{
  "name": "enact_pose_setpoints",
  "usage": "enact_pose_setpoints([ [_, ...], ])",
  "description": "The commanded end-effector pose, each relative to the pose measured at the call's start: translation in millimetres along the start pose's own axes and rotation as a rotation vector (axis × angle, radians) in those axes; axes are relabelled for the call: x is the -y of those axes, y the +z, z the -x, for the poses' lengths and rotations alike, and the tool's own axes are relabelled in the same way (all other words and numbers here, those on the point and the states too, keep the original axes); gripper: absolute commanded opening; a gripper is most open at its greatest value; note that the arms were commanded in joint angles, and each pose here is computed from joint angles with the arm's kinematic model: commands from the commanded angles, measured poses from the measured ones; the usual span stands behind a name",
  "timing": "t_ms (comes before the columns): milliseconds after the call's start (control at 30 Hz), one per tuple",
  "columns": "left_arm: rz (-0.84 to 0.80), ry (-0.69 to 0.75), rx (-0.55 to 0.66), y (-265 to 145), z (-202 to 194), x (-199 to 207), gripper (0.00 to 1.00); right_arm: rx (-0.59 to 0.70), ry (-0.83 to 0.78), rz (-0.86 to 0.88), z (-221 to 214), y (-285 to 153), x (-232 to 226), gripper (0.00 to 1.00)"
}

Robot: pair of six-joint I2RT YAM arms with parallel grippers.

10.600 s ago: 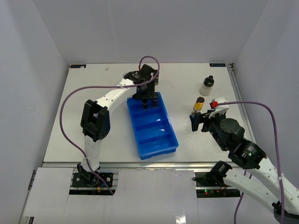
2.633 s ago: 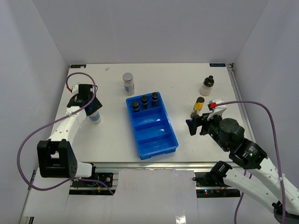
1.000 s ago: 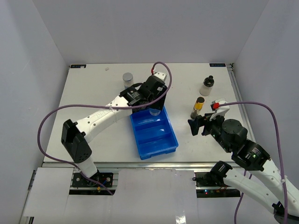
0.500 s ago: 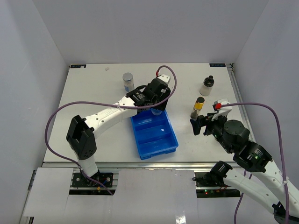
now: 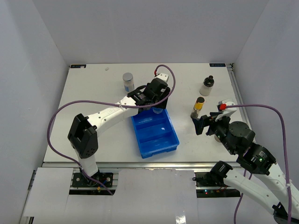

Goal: Organize the condiment bottles

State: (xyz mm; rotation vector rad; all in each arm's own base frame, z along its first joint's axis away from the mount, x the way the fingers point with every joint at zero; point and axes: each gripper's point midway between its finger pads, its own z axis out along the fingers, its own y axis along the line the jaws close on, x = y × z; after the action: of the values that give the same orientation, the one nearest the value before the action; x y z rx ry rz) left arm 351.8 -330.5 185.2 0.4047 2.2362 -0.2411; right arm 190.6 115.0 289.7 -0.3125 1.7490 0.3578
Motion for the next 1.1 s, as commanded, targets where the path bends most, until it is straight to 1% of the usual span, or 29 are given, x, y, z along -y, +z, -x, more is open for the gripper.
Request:
enact_pose_setpoints([
  [0,0.008,-0.059,-0.043,3.9,-12.9,-8.2,0.0,0.038,0.004,-0.024,11.9,-5.3,6.4,0.9],
  [167,0.051,-0.073,-0.06,-9.6,-8.7,-16.8,0.0,0.041,0.002,-0.029,11.2,-2.7,6.4,0.9],
  [400,0.032,-0.084,-0.063,-26.6,-1.4,-16.3,0.0,0.034,0.009,-0.016,7.2,-0.5,3.2,0.9],
  [700,0.017,-0.074,-0.076,-11.9,-14.7,-12.4,0.0,0.038,0.021,-0.009,9.6,-3.8,2.7,0.9],
  [833,-0.013,-0.064,-0.059,-3.6,-13.9,-6.0,0.04,0.039,0.018,-0.01,11.5,-4.8,3.3,0.9],
  [1067,-0.005,-0.042,-0.067,10.5,-21.1,-5.2,0.13,0.039,0.005,-0.021,12.7,-3.5,4.9,0.9],
])
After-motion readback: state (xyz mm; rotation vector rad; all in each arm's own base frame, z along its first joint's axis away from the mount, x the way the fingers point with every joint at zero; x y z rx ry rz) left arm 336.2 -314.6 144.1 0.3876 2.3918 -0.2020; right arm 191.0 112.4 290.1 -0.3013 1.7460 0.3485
